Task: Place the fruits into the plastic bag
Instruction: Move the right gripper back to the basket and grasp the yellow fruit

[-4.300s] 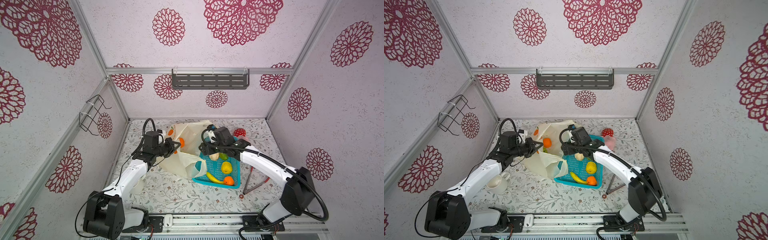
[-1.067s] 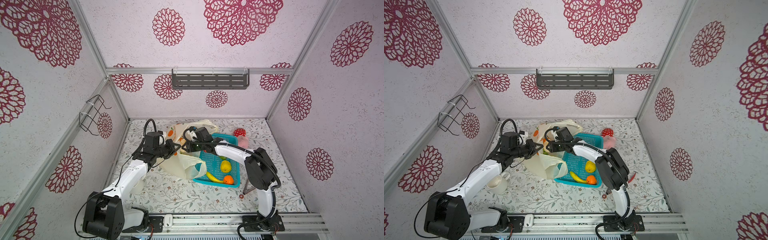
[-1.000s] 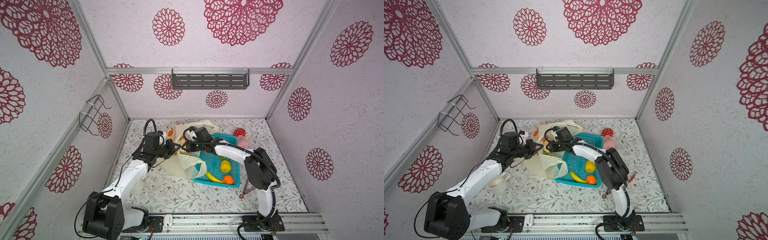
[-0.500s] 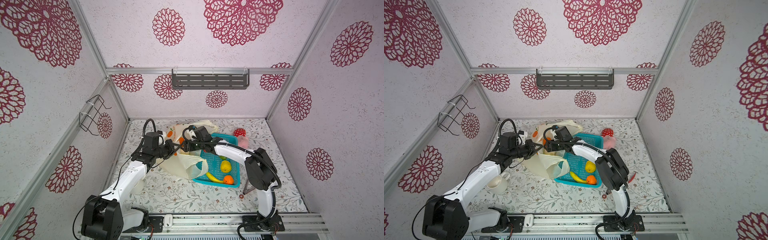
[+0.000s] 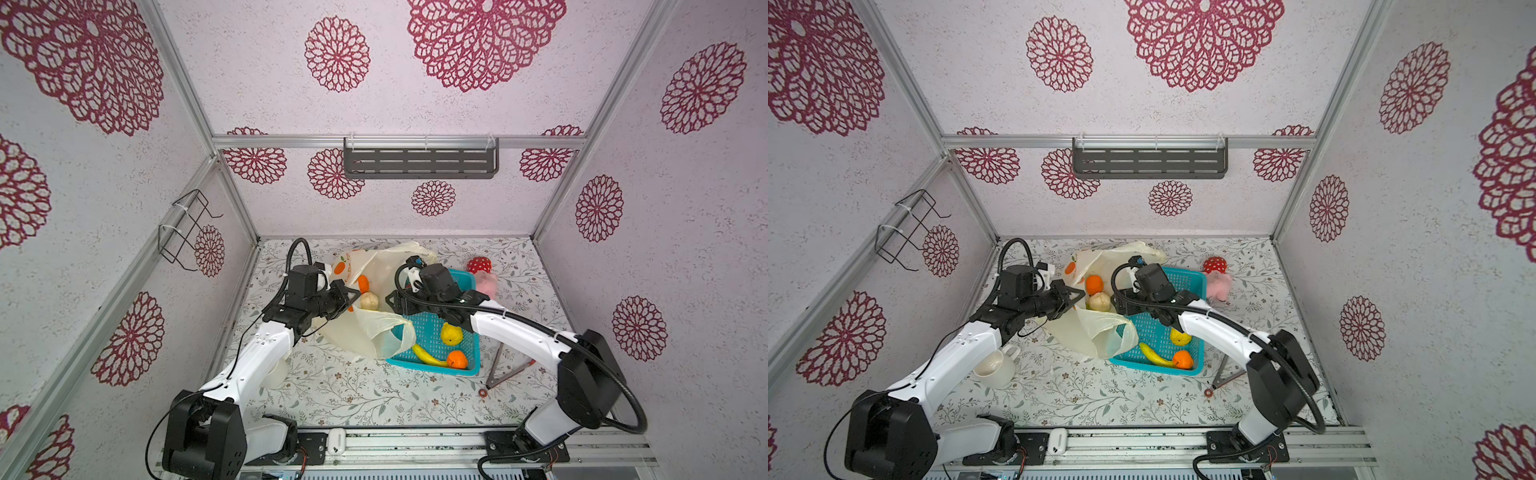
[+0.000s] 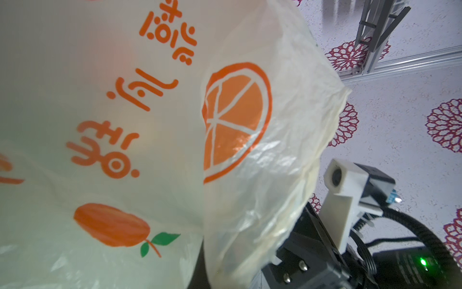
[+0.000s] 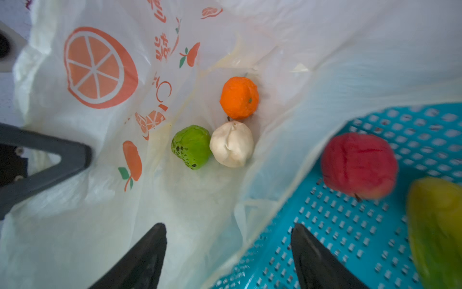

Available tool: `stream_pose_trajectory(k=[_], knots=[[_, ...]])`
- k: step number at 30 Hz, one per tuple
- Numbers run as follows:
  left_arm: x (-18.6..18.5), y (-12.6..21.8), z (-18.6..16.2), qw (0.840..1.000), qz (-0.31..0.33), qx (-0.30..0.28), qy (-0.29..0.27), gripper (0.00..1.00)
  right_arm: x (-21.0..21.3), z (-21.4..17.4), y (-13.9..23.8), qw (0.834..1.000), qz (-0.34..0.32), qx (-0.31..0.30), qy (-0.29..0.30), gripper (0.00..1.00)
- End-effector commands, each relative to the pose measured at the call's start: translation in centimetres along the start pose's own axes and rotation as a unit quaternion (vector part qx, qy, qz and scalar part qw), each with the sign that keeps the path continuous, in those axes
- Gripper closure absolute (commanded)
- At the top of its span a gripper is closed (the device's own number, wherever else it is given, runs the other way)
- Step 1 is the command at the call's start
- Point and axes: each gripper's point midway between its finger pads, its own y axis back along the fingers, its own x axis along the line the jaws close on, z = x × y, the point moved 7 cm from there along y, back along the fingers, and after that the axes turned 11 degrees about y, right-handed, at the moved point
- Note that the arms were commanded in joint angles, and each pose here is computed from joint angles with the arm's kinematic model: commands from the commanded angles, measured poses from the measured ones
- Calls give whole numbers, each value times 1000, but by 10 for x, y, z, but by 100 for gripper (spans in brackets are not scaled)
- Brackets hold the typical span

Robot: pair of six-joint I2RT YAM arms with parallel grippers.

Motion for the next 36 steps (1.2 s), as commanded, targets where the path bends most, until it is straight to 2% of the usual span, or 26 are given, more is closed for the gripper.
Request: stream_pose_trajectory(k=[1, 3, 6, 8, 11, 18, 28, 36], knots=[[-9, -2, 4, 1000, -5, -6, -14, 100, -27, -3, 29, 995, -97, -36, -13, 18], [-8, -4, 6, 1000, -3, -7, -14, 100, -46, -15, 43, 987, -153, -42, -36, 17], [-7, -6, 7, 1000, 0, -6, -12, 100, -83, -41, 59, 968, -219, -40, -111, 16], [-7, -8, 7, 1000, 2, -6, -10, 100, -104, -61, 62, 957, -231, -33, -172, 16], [-7, -9, 7, 1000, 2, -6, -9, 100, -117, -80, 58, 951, -230, -15, -205, 16], [-8, -10, 6, 1000, 5, -14, -17, 100, -120, -89, 47, 950, -231, 15, -208, 16], [-10, -12, 7, 1000, 4, -14, -21, 100, -118, -91, 38, 956, -227, 60, -179, 16], [-12, -14, 9, 1000, 4, -13, -23, 100, -117, -93, 39, 942, -275, 118, -150, 16]])
